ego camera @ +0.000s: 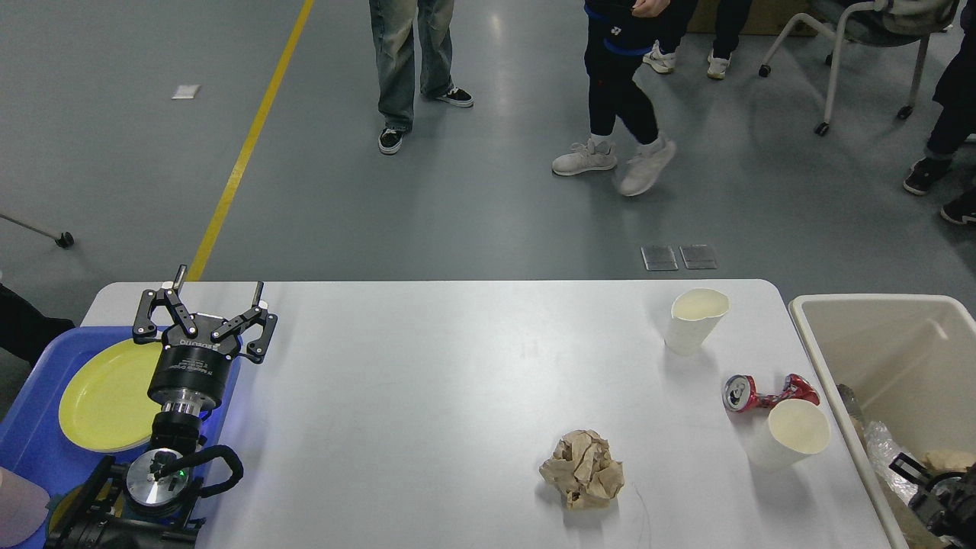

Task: Tidy desktop
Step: 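Open the right gripper to release the paper in the bin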

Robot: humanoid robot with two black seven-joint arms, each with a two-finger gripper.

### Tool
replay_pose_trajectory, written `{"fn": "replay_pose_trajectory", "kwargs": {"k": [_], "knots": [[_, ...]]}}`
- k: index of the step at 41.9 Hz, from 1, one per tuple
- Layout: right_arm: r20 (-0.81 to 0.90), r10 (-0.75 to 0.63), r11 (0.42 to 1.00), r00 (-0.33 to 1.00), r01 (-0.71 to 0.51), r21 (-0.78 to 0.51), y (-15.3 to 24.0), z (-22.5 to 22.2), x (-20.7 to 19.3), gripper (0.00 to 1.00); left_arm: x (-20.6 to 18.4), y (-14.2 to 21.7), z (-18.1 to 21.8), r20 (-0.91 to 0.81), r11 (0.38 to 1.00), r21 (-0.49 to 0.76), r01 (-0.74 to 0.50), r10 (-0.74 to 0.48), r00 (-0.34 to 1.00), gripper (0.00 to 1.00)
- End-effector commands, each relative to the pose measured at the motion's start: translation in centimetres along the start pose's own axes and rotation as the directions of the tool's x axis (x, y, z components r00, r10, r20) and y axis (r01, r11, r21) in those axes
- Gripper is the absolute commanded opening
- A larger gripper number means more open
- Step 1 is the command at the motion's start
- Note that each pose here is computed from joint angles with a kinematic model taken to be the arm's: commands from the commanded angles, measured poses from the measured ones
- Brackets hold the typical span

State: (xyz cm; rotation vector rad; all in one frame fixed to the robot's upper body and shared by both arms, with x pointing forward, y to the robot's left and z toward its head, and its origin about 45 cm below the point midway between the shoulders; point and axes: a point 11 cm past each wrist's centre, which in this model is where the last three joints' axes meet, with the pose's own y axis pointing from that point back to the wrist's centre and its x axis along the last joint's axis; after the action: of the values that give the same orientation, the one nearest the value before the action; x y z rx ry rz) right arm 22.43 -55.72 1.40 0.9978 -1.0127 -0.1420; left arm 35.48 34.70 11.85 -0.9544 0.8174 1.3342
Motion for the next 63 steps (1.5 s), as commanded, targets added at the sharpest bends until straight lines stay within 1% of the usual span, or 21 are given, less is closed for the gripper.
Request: {"fn": "replay_pose_trajectory", "kwargs": {"k": [1, 2, 3, 4, 5, 6, 16, 28, 34, 36, 42, 47, 52, 56, 60, 62, 63], "knots": [[0.002, 0.002, 1.000, 1.000, -0.002, -0.002, 0.0, 0.1, 0.0, 0.00, 0.0, 0.0, 0.0, 0.000, 1.000, 0.000, 0.000, 0.000, 1.000, 0.96], [0.002, 0.010, 1.000, 1.000, -0.010, 0.001, 0.0, 0.0, 0.0, 0.34, 0.0, 0.0, 0.0, 0.000, 1.000, 0.000, 0.000, 0.000, 1.000, 0.96], [0.002, 0.023, 1.000, 1.000, -0.023, 0.001, 0.0, 0.0, 0.2, 0.58, 0.0, 0.0, 0.0, 0.000, 1.000, 0.000, 0.000, 0.000, 1.000, 0.96], [0.007, 0.042, 0.999, 0.999, -0.042, 0.002, 0.0, 0.0, 0.4, 0.79, 0.0, 0.0, 0.0, 0.000, 1.000, 0.000, 0.000, 0.000, 1.000, 0.96], [0.011, 0.064, 0.998, 0.998, -0.064, 0.001, 0.0, 0.0, 0.7, 0.97, 0.0, 0.0, 0.0, 0.000, 1.000, 0.000, 0.000, 0.000, 1.000, 0.96], [0.016, 0.080, 0.997, 0.997, -0.080, 0.003, 0.0, -0.1, 0.8, 1.00, 0.0, 0.0, 0.0, 0.000, 1.000, 0.000, 0.000, 0.000, 1.000, 0.96], [0.017, 0.085, 0.996, 0.996, -0.086, 0.006, 0.0, -0.3, 0.2, 1.00, 0.0, 0.0, 0.0, 0.000, 1.000, 0.000, 0.000, 0.000, 1.000, 0.96], [0.018, 0.082, 0.996, 0.996, -0.083, 0.013, 0.1, -0.4, 0.5, 1.00, 0.0, 0.0, 0.0, 0.000, 1.000, 0.000, -0.001, 0.001, 1.000, 0.96], [0.022, 0.054, 0.998, 0.998, -0.054, 0.012, 0.2, -0.6, 0.2, 1.00, 0.0, 0.0, 0.0, 0.000, 1.000, 0.000, 0.000, 0.000, 1.000, 0.96], [0.026, 0.045, 0.999, 0.999, -0.045, 0.019, 0.3, -1.0, 0.9, 1.00, 0.0, 0.0, 0.0, 0.000, 1.000, 0.000, 0.000, 0.000, 1.000, 0.96], [0.054, 0.025, 1.000, 0.998, -0.024, -0.008, 1.0, 0.2, 3.8, 1.00, 0.0, 0.0, 0.0, 0.000, 1.000, 0.000, 0.000, 0.000, 1.000, 0.96], [0.085, 0.026, 1.000, 0.996, -0.027, 0.003, 2.4, -0.5, 7.3, 1.00, 0.0, 0.0, 0.0, 0.000, 1.000, 0.000, 0.000, 0.000, 1.000, 0.96], [0.032, 0.018, 1.000, 0.999, -0.018, 0.019, 4.5, -1.1, 10.8, 1.00, 0.0, 0.0, 0.0, 0.000, 1.000, 0.000, 0.000, 0.000, 1.000, 0.96], [-0.015, -0.044, 0.998, 0.999, 0.044, 0.046, 6.9, -2.5, 12.8, 1.00, 0.0, 0.0, 0.0, 0.000, 1.000, 0.000, 0.000, 0.000, 1.000, 0.96], [-0.063, -0.095, 0.991, 0.993, 0.100, 0.084, 10.0, -4.8, 15.1, 1.00, 0.0, 0.0, 0.0, 0.000, 1.000, 0.000, 0.000, 0.000, 1.000, 0.96], [-0.089, -0.143, 0.984, 0.986, 0.152, 0.095, 11.6, -5.7, 15.6, 1.00, 0.0, 0.0, 0.0, 0.000, 1.000, 0.000, 0.000, 0.000, 1.000, 0.96], [-0.109, -0.192, 0.971, 0.975, 0.205, 0.123, 13.5, -7.2, 16.3, 1.00, 0.0, 0.0, 0.0, 0.000, 1.000, 0.000, 0.000, 0.000, 1.000, 0.96]]}}
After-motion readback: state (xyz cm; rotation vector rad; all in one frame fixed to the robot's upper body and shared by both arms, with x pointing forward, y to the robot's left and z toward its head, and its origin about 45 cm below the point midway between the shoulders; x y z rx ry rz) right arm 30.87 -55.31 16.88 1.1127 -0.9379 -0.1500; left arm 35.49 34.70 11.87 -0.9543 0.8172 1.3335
